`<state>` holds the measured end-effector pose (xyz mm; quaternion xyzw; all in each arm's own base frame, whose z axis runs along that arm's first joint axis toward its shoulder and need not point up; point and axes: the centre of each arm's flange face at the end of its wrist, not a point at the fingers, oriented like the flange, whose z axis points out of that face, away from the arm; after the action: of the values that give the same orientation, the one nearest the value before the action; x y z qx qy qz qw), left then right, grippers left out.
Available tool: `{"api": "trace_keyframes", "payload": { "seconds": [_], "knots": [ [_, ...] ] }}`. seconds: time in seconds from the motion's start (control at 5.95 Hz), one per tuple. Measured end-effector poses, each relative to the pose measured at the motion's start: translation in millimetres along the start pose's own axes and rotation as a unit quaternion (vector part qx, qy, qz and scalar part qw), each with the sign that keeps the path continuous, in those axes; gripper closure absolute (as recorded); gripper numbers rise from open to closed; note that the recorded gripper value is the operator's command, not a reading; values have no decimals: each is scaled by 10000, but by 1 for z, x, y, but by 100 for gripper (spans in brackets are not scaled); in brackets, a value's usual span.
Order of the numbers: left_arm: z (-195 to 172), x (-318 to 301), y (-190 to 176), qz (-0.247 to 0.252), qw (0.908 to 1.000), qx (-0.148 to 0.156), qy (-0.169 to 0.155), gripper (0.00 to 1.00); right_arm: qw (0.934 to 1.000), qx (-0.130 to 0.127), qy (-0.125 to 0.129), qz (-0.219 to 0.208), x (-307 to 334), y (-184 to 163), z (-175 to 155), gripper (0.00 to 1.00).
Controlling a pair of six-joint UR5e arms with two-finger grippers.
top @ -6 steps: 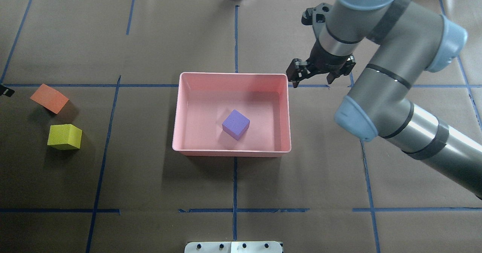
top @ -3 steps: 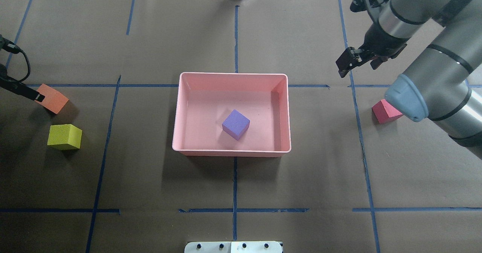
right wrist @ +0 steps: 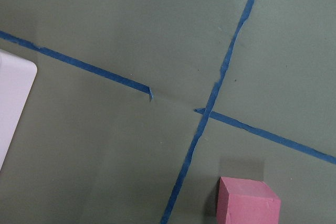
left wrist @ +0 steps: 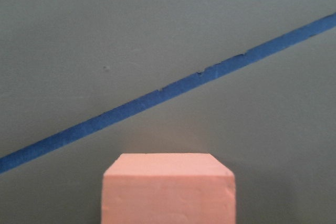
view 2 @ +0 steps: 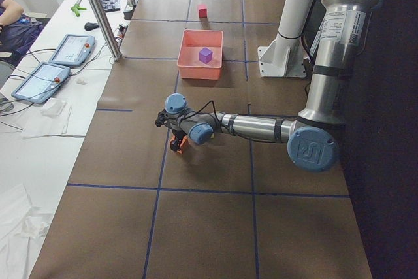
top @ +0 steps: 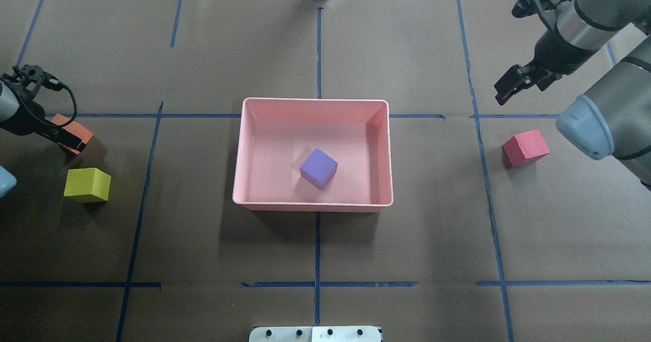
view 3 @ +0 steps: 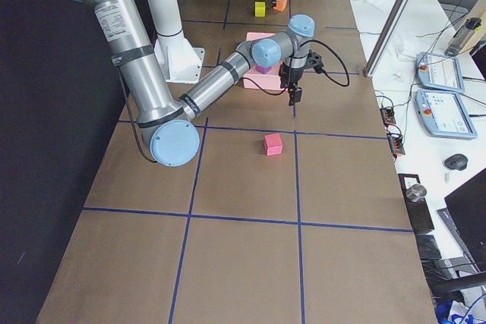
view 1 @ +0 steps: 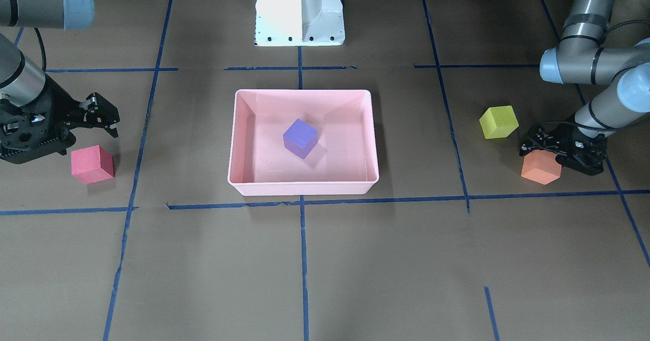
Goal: Place blocks into pink bin with both arms
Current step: 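Grasp the orange cube with the left gripper and lift it, then drop the orange cube in the bin with left gripper while right nears pink cube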
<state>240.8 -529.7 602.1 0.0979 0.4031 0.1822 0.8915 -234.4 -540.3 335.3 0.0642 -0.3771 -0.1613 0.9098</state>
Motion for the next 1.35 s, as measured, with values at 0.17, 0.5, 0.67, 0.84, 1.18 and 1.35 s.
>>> {"api": "trace_keyframes", "payload": {
  "seconds": [0.17,0.5,0.67,0.84,1.18,1.35],
  "knots": [
    [1,3,-4,20,10000,11,2,52,10000,0,2,0,1,1,0,0],
    [-8,16,-21,72,9999,138,39,52,9998,-29,29,-210,15,9,3,0],
    [-20,30,-36,19,9996,290,61,51,9988,-82,59,-488,39,19,5,0],
    [-38,48,-53,-153,9986,496,102,51,9972,-143,55,-735,68,31,5,0],
    [-81,104,-100,-866,9924,815,304,50,9933,-364,14,-1099,120,68,19,0],
    [-104,152,-120,-1180,9890,799,401,49,9921,-406,8,-1190,137,85,29,0]
  ]
}}
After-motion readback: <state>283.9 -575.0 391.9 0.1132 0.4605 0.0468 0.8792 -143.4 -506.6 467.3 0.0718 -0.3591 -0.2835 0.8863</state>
